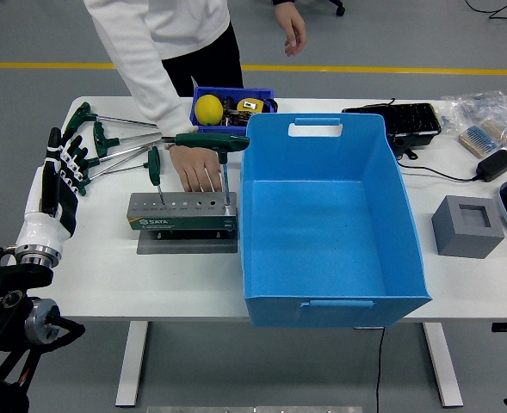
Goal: Lift tool from toolbox,place it in box,lift tool from toolbox,place it in box
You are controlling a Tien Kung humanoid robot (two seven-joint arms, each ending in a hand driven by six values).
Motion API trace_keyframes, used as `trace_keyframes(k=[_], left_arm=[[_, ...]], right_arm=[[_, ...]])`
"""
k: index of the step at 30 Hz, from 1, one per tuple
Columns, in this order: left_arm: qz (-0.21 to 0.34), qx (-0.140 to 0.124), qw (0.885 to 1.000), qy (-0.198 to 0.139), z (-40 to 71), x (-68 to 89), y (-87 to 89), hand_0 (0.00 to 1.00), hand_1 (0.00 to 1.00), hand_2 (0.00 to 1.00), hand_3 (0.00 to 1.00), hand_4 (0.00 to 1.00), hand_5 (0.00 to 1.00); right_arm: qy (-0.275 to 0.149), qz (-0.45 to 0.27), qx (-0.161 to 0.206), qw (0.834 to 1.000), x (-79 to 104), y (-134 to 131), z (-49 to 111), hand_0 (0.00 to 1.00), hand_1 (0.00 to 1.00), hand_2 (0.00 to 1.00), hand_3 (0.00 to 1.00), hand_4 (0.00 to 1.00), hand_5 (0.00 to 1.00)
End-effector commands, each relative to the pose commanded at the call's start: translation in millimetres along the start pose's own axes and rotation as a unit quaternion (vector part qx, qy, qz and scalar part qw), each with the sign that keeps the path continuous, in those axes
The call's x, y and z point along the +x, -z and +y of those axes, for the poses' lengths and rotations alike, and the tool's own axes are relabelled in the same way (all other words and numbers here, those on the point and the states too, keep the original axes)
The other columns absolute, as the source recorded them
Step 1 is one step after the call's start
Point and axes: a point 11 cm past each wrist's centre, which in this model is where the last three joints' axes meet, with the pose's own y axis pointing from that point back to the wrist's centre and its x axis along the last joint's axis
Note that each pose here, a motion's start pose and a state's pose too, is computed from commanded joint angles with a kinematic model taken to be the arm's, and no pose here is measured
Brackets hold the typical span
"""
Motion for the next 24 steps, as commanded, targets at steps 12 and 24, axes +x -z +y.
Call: trace_keyframes(k=[12,24], left_arm=[[0.003,-0.005,1.0,-0.005,-0.4,1.4,-1.9,0.998,0.998,0.998,0.998,0.998,0.998],[-0.075,-0.054,0.996,-0.01,-8.4,3.5,-31.5,0.998,0.998,0.998,0.998,0.998,0.998]], right_arm=[[0.0,0.0,0.0,1.0,-0.2,0.4,0.0,0.912,0.802,0.802,0.826,0.998,0.854],[0.0,0.0,0.0,1.0,0.1,-0.5,0.0,0.913,0.802,0.802,0.825,0.998,0.854]])
